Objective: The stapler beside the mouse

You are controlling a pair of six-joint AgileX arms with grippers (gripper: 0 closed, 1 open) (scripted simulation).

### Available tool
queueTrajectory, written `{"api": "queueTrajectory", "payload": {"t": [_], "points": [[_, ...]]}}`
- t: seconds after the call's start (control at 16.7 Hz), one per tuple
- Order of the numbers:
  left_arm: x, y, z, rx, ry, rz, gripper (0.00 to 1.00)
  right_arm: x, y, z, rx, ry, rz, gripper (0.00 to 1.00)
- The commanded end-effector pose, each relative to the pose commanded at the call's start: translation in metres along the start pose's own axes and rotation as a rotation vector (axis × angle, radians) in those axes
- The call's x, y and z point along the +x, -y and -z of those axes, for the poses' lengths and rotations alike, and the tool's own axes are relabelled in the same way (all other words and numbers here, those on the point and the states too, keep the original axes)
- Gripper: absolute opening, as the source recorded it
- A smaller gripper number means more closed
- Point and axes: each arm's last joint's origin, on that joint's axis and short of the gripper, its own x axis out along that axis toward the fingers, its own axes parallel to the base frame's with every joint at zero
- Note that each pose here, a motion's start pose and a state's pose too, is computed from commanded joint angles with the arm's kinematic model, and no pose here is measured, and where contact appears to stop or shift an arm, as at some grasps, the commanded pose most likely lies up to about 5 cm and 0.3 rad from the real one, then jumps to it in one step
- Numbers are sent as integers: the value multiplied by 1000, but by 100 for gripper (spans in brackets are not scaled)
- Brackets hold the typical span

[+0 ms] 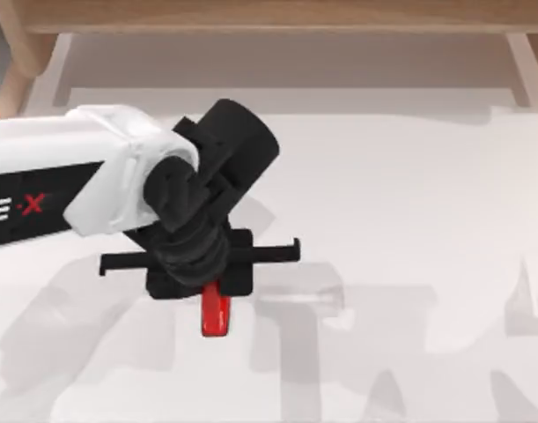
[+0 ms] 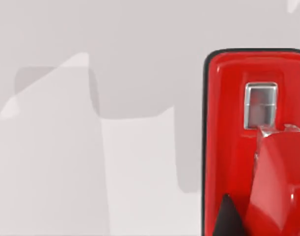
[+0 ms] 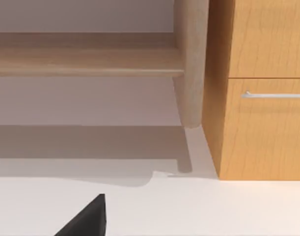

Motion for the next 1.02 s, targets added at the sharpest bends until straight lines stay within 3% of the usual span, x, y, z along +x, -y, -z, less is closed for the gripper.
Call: {"api": "queueTrajectory", "payload": {"t": [0.9,1.02], "points": [[32,-8,13,15,-74,-71,0,0,0,0,0,0,0,100],[32,-8,13,15,-74,-71,15,0,0,0,0,0,0,100]]}}
